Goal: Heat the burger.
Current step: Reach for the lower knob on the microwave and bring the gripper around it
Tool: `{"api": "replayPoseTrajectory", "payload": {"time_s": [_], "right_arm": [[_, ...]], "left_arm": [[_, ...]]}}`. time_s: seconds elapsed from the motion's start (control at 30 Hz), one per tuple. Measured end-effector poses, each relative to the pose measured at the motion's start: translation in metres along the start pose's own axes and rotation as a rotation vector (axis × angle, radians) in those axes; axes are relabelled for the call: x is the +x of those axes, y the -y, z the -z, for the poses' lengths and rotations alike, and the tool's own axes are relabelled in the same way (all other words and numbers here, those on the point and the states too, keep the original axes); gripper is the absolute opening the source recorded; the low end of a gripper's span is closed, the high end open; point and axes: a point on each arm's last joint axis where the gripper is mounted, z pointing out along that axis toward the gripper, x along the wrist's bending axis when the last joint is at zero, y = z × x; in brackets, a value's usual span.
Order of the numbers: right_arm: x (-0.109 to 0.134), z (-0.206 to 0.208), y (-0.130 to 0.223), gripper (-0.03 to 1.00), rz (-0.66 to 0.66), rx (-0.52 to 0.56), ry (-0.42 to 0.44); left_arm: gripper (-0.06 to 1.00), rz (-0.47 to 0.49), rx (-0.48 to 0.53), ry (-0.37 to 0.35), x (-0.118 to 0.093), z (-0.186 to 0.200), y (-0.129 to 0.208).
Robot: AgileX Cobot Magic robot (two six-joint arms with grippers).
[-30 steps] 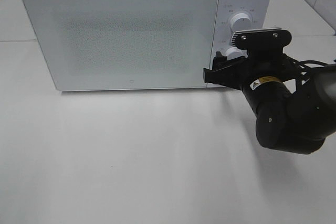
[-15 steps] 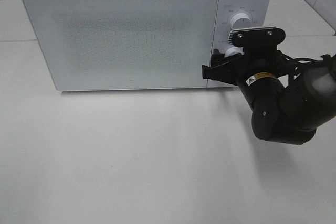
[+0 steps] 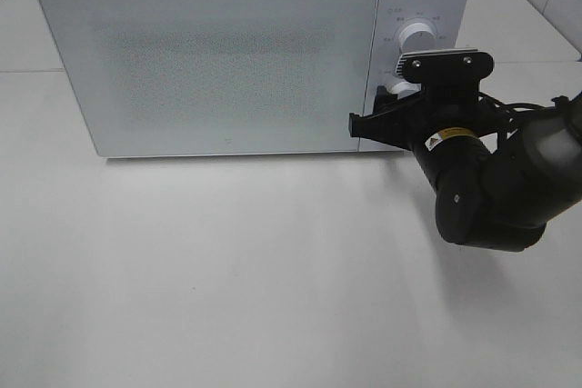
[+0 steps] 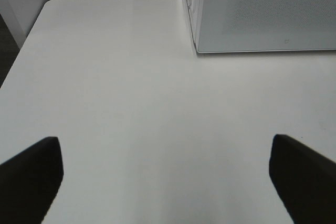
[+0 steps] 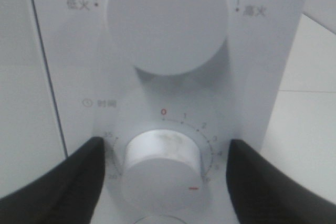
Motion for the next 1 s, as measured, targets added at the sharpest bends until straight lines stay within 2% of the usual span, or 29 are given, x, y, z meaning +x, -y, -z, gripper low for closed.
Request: {"api": "replayPoseTrajectory", "payload": {"time_s": [0.03,0.1,0.13,0.17,0.63,0.7,0.73,0.77,0.8,0.83,0.9,0.93,0.97,1.0], "right_arm": [[0.0000,0.0000,0.0000,0.58,0.000,0.000,0.000],[0.0008,-0.0002,0.0013,0.45,-0.001,0.003,-0.008],[0.0008,-0.0002,0.0013,0.45,-0.001,0.003,-0.008],[0.0009,-0.0002,0.0013,0.37,-0.001,0.003,-0.010],[0.0011,-0.0002,0.0012,0.37,-0.028,0.002,-0.011],[0.0016,-0.0002,0.0012,0.37,-0.143,0.002,-0.017],[0.0016,-0.0002,0.0012,0.37,-0.143,0.002,-0.017],[0.0019,-0.0002,0.0011,0.37,-0.283,0.003,-0.020],[0.0017,-0.0003,0.0011,0.38,-0.346,0.004,-0.021],[0.0017,-0.0003,0.0011,0.38,-0.346,0.004,-0.021],[0.0013,0.0008,0.0023,0.38,-0.657,0.013,-0.027],[0.0013,0.0008,0.0023,0.38,-0.657,0.013,-0.027],[0.0009,0.0004,0.0021,0.38,-0.733,0.013,-0.027],[0.0010,0.0004,0.0020,0.38,-0.868,0.015,-0.028]], "left_arm": [[0.99,0.000,0.000,0.000,0.0000,0.0000,0.0000],[0.99,0.000,0.000,0.000,0.0000,0.0000,0.0000],[0.99,0.000,0.000,0.000,0.0000,0.0000,0.0000],[0.99,0.000,0.000,0.000,0.0000,0.0000,0.0000],[0.99,0.000,0.000,0.000,0.0000,0.0000,0.0000],[0.99,0.000,0.000,0.000,0.0000,0.0000,0.0000],[0.99,0.000,0.000,0.000,0.0000,0.0000,0.0000],[0.99,0.000,0.000,0.000,0.0000,0.0000,0.0000],[0.99,0.000,0.000,0.000,0.0000,0.0000,0.0000],[0.99,0.000,0.000,0.000,0.0000,0.0000,0.0000],[0.99,0.000,0.000,0.000,0.0000,0.0000,0.0000],[0.99,0.000,0.000,0.000,0.0000,0.0000,0.0000],[0.99,0.000,0.000,0.000,0.0000,0.0000,0.0000],[0.99,0.000,0.000,0.000,0.0000,0.0000,0.0000]]}}
